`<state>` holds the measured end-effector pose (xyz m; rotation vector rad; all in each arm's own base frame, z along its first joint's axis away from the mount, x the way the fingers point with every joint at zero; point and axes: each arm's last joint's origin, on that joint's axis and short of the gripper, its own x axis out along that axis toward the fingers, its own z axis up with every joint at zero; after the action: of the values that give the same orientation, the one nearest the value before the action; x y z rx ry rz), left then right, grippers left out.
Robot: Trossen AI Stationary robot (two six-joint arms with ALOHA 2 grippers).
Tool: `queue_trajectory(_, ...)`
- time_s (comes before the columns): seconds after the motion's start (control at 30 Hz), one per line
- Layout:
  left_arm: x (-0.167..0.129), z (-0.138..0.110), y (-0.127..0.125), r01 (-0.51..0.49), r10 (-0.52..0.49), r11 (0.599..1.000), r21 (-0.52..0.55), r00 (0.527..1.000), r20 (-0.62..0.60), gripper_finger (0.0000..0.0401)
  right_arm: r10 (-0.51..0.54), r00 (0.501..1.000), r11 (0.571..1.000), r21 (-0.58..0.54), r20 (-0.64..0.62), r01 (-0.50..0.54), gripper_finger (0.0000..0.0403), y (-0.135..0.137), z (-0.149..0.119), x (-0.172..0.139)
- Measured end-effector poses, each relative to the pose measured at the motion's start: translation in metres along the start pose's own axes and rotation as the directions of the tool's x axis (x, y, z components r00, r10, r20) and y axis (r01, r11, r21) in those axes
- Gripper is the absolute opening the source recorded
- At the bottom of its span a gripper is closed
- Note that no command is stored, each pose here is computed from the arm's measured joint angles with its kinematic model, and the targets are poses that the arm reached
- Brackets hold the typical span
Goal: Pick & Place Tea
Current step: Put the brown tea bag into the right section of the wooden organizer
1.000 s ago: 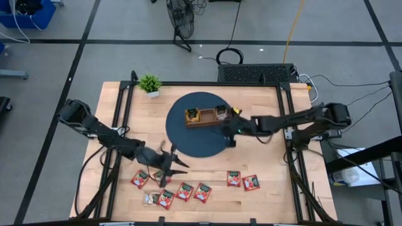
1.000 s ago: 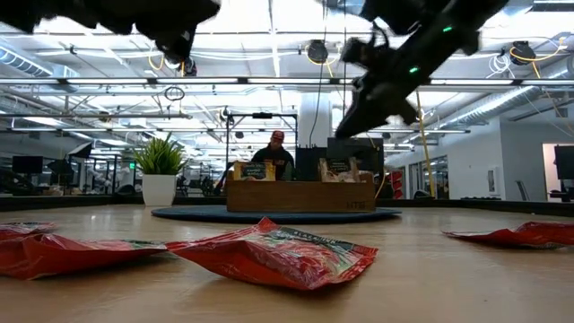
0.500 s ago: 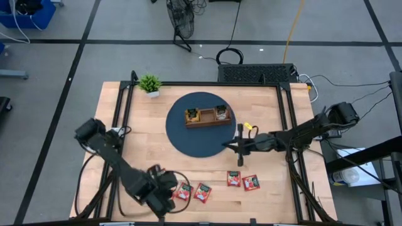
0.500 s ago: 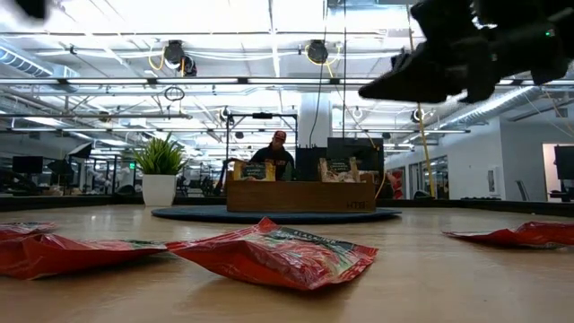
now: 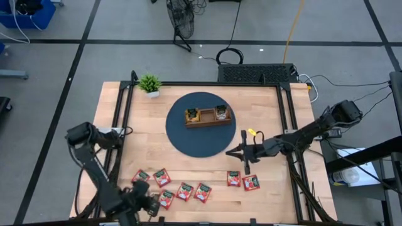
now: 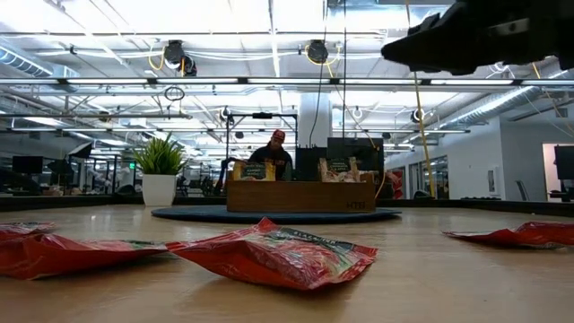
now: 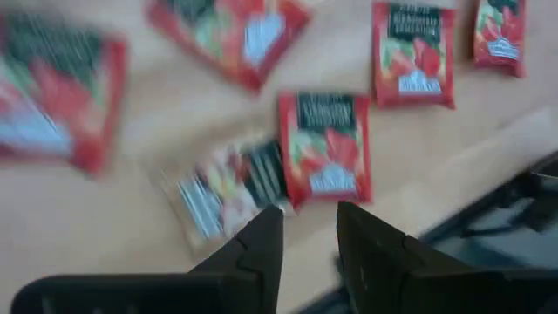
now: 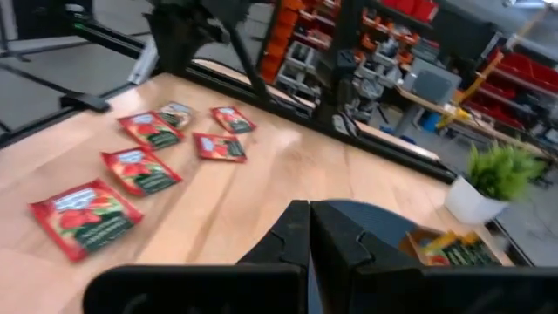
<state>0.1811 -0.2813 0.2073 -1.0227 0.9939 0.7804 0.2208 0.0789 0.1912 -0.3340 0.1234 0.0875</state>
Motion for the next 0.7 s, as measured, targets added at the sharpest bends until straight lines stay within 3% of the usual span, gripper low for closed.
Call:
queue_trajectory(0.13,0.018,-0.015,0.023,-0.002,-0.008,0.991,-0.135,0.997,-0.076,0.0136,0.015,0.999,0.999,-0.033,0.031,-0.014,0.0000,0.004,0.004,-0.002)
queue_trajectory(0.3,0.047,-0.012,0.045,-0.084,0.060,0.983,-0.166,0.987,-0.148,0.0195,0.018,0.999,0.999,-0.029,0.034,-0.017,0.0000,0.005,0.004,-0.002)
queue_trajectory(0.43,0.058,-0.007,0.050,-0.069,0.039,0.981,-0.182,0.986,-0.163,0.0231,0.021,1.000,1.000,-0.012,0.021,-0.021,0.0000,0.005,0.003,-0.002)
queue_trajectory(0.7,0.059,-0.006,0.049,-0.032,0.010,0.986,-0.166,0.991,-0.130,0.0245,0.025,1.000,0.999,0.032,0.010,-0.025,0.0000,0.006,0.002,-0.002)
